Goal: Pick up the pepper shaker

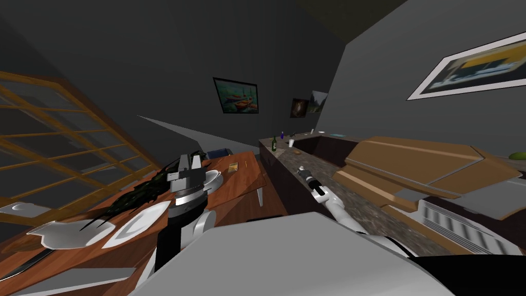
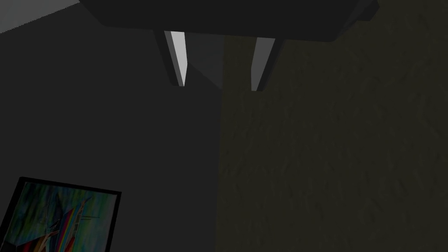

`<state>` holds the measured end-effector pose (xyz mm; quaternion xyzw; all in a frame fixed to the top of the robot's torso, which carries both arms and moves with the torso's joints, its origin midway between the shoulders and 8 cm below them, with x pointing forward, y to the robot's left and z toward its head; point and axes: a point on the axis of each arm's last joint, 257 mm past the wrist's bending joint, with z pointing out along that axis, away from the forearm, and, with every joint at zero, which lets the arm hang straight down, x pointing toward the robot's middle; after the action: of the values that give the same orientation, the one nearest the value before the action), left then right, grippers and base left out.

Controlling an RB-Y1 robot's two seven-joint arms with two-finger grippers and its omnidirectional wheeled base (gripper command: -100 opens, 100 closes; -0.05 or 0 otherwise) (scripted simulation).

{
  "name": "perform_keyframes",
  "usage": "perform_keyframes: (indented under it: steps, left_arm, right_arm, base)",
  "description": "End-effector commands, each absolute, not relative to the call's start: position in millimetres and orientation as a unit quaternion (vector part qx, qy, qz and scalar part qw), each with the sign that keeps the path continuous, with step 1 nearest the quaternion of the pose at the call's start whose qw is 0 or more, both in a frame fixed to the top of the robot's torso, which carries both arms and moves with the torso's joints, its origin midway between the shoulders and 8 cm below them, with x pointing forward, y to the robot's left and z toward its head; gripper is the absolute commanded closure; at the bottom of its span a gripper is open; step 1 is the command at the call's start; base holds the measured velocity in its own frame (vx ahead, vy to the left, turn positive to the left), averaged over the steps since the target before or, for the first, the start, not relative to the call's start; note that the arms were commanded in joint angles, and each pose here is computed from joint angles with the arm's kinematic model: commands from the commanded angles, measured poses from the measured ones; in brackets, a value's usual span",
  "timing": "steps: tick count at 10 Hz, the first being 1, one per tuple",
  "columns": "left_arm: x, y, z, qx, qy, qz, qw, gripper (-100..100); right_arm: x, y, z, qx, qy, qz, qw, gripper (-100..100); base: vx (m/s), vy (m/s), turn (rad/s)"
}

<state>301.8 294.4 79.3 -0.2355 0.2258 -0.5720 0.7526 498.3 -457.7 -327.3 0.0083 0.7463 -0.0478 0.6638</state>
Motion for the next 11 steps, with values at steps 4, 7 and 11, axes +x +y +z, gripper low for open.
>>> perform_keyframes:
  steps: [4,7,11]
  left_arm:
    - [302,294,79,-0.236,0.226,-0.572,0.753,0]
    - [302,294,79,-0.236,0.226,-0.572,0.753,0]
    - [302,294,79,-0.236,0.226,-0.572,0.753,0]
  right_arm:
    - [475,-447,-328,0.009,0.746,-0.047,0.664,100]
    - [444,-444,-341,0.023,0.756,-0.054,0.652,100]
    - [428,-439,-324,0.019,0.746,-0.06,0.662,100]
  base:
    - [0.037,-0.026,0.021]
    - [0.04,-0.028,0.033]
    - [0.033,-0.025,0.02]
